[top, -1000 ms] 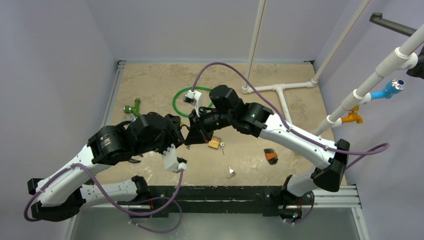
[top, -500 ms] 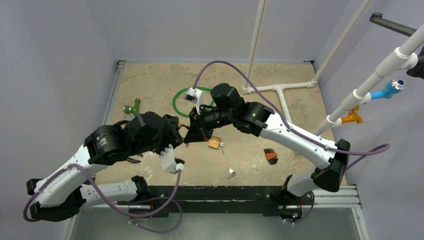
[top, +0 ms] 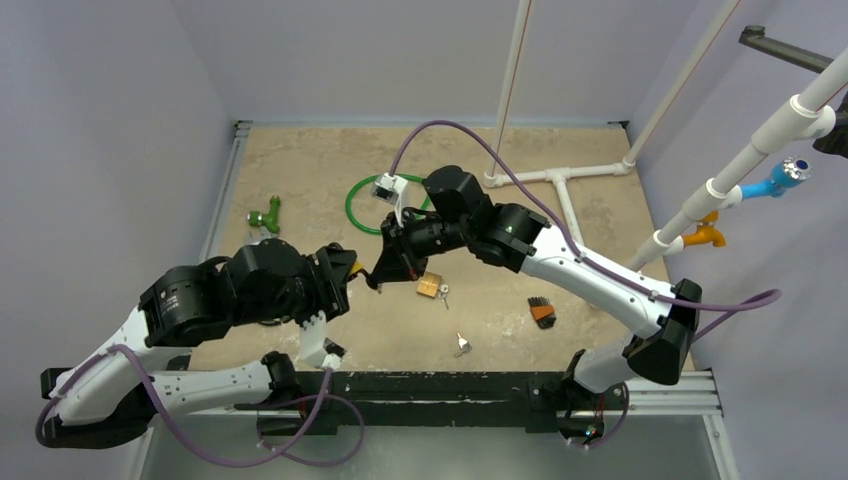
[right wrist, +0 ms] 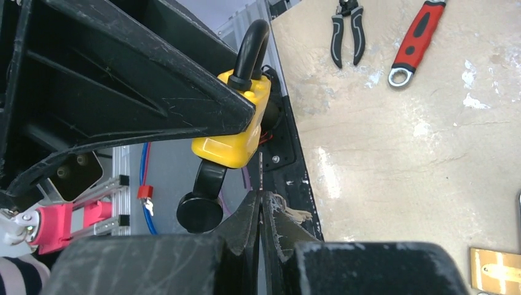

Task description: Unlock with the key

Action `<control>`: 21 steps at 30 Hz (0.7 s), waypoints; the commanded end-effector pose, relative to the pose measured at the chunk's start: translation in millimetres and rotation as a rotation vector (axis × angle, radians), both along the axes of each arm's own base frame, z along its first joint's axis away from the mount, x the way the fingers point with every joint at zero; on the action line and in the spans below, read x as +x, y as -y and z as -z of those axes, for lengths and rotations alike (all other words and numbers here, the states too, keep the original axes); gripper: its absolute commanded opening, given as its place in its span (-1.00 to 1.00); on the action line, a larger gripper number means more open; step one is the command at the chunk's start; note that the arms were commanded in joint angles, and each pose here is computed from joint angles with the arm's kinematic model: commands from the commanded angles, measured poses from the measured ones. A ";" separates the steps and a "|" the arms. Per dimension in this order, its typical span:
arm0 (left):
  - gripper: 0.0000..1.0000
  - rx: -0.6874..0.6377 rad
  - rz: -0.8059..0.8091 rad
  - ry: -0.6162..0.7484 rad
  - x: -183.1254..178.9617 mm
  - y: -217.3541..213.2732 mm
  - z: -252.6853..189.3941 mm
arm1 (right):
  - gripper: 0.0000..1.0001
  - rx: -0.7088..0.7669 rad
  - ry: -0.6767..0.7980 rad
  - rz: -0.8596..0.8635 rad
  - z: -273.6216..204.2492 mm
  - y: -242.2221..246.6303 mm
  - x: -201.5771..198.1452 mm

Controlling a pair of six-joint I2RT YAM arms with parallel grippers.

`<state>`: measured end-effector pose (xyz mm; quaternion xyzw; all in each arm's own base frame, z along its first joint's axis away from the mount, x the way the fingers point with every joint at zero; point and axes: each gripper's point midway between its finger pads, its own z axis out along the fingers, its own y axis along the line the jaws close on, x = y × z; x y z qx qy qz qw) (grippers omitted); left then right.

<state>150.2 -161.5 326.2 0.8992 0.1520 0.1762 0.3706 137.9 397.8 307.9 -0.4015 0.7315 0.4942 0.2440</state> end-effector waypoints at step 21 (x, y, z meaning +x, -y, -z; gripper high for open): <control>-1.00 -0.257 -0.238 0.046 35.7 7.0 -47.3 | -1.00 0.084 0.027 0.003 -17.5 9.7 -8.2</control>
